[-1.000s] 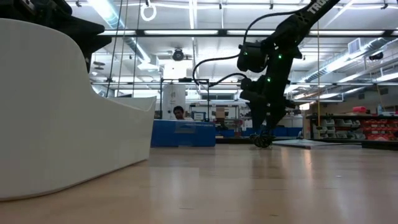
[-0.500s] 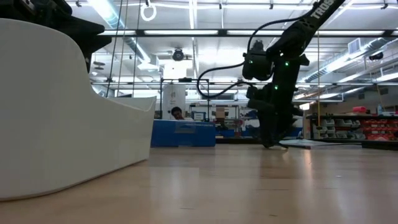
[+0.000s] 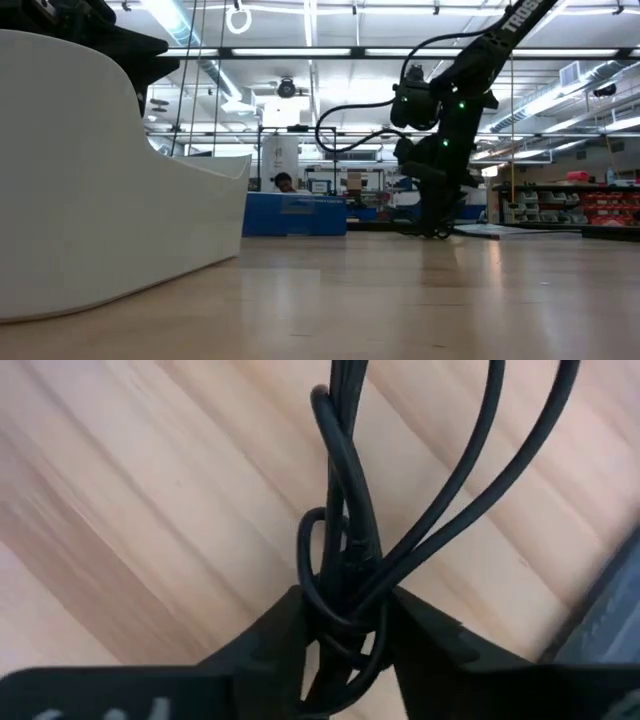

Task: Pick and place USB-C Cables
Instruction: Put the black charger cable into the white bin

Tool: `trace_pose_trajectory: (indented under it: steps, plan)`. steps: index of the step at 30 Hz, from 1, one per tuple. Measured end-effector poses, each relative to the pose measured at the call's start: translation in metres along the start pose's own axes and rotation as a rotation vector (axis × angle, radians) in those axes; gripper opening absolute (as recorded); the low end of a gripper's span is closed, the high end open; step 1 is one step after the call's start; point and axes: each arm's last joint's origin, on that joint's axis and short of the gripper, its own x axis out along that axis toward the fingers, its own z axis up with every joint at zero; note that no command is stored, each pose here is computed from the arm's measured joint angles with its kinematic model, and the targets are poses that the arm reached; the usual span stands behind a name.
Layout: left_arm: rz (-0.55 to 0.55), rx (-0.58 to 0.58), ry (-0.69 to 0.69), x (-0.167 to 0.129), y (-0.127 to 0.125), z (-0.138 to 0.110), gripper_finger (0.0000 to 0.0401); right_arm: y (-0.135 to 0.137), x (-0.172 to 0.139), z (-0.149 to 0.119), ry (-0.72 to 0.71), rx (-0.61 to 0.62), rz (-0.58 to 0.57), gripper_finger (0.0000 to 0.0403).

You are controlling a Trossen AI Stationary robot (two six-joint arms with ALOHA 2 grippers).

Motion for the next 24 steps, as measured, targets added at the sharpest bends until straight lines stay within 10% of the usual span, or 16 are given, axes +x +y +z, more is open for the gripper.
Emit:
trace_pose_trajectory:
  steps: [13, 24]
  plan:
    - [0.000, 0.000, 0.000, 0.000, 0.000, 0.000, 0.0133, 0.028, -0.011, 0.007, -0.085, -0.099, 0.030, 0.0093]
    - [0.000, 0.000, 0.000, 0.000, 0.000, 0.000, 0.0133, 0.090, -0.052, 0.026, -0.432, -0.278, -0.129, 0.0090]
